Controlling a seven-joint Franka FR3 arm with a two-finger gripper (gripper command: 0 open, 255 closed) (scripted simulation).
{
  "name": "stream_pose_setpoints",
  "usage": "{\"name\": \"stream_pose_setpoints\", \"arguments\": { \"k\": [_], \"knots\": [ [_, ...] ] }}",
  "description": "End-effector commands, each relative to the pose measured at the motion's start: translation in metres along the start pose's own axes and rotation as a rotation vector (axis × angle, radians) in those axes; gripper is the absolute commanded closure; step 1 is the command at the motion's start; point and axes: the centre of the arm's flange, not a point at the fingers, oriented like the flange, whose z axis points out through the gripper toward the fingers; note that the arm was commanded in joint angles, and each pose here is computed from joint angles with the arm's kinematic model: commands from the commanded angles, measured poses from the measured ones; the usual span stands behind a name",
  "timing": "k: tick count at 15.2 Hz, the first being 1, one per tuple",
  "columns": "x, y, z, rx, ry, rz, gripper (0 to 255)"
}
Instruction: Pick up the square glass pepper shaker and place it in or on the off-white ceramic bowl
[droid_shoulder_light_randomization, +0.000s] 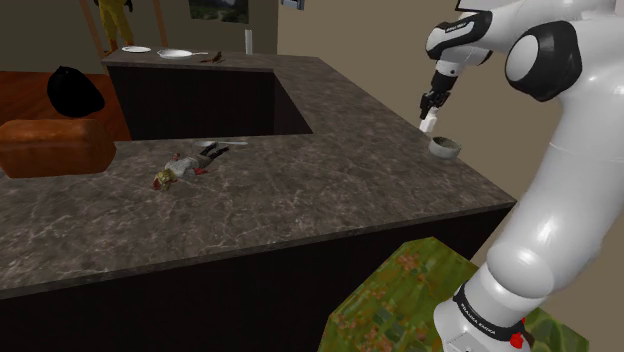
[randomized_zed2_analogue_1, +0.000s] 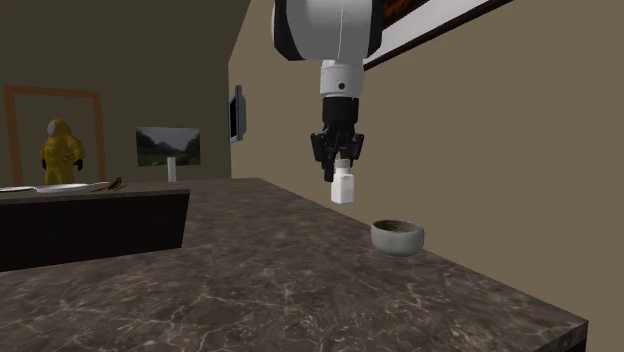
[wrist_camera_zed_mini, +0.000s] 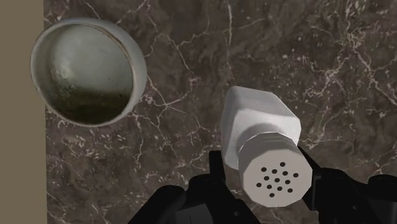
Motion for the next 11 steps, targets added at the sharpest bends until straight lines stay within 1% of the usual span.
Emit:
{"name": "stream_pose_setpoints", "arguments": {
  "k": [1,11],
  "knots": [
    [-0.002,0.024,-0.002,0.0,0.0,-0.001,255],
    [-0.021,0.154,-0.01,0.0,0.0,-0.001,255]
  ]
}}
